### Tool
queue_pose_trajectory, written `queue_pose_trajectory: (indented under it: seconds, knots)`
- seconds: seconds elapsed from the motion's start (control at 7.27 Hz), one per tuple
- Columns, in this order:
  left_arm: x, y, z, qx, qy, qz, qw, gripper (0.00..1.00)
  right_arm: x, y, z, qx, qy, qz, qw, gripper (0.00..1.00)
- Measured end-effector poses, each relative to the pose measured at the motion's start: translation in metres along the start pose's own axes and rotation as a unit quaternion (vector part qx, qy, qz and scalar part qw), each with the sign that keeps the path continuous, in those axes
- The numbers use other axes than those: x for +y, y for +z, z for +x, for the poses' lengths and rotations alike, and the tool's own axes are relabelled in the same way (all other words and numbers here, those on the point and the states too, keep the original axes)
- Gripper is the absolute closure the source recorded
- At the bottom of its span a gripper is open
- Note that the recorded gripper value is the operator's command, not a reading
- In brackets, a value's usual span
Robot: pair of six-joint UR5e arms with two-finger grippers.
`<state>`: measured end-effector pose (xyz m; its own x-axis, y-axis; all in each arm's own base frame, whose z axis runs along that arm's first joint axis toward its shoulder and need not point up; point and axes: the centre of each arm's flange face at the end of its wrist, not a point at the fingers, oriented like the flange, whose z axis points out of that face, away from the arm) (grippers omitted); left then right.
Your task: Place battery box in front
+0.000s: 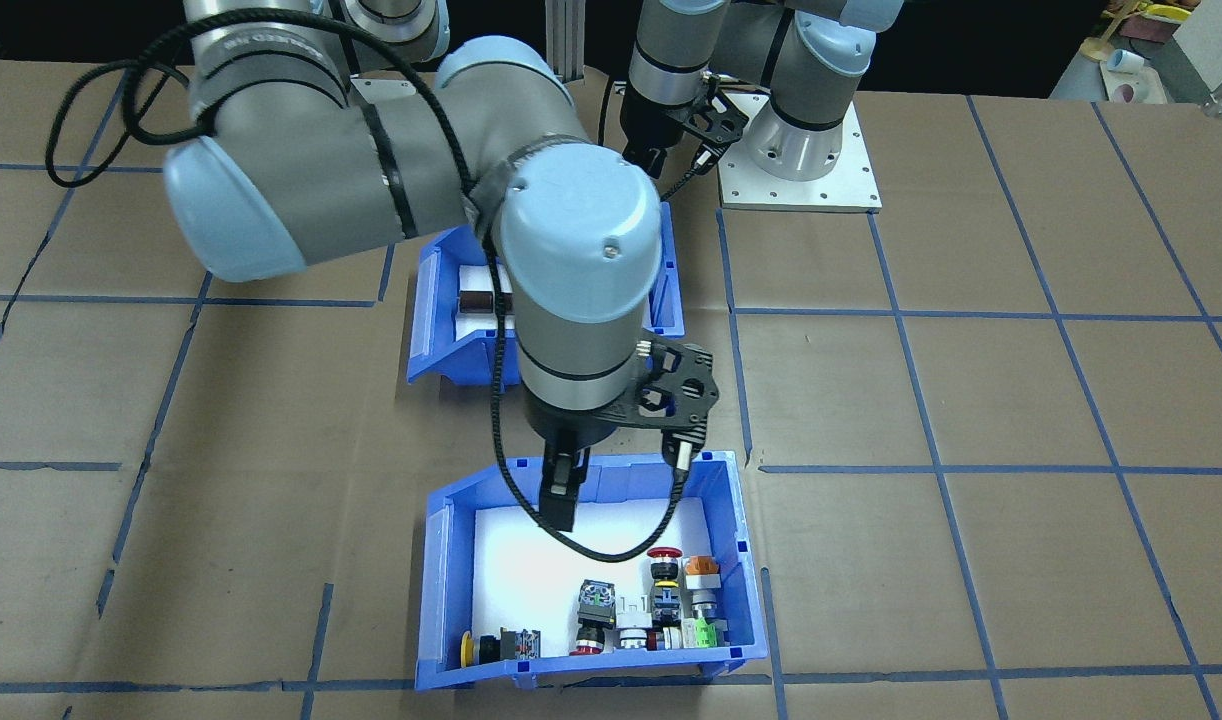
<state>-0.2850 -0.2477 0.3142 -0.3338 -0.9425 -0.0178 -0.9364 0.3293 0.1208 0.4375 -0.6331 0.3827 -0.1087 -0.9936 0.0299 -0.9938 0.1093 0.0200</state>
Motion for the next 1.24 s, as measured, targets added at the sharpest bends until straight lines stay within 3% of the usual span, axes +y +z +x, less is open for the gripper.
queue_pose_trajectory:
  seconds: [0.28, 0.83, 0.96, 1.1, 1.24]
  knots:
    - [0.012, 0.007, -0.001, 0.003, -0.084, -0.006, 0.996, 0.02, -0.020, 0.026, -0.003, -0.011, -0.033, -0.007, 0.999, 0.00]
    - [0.034, 0.042, 0.016, 0.045, -0.122, -0.014, 0.991, 0.02, -0.034, 0.073, -0.015, -0.041, -0.057, -0.027, 0.997, 0.00]
    - [0.035, 0.050, 0.018, 0.041, -0.122, -0.013, 0.992, 0.11, -0.033, 0.083, -0.020, -0.049, -0.058, -0.033, 0.997, 0.00]
    - [0.037, 0.061, 0.020, 0.031, -0.121, -0.009, 0.992, 0.45, -0.029, 0.091, -0.025, -0.053, -0.057, -0.036, 0.996, 0.00]
    - [0.038, 0.069, 0.020, 0.022, -0.117, -0.005, 0.993, 0.84, -0.027, 0.098, -0.029, -0.051, -0.056, -0.035, 0.997, 0.07]
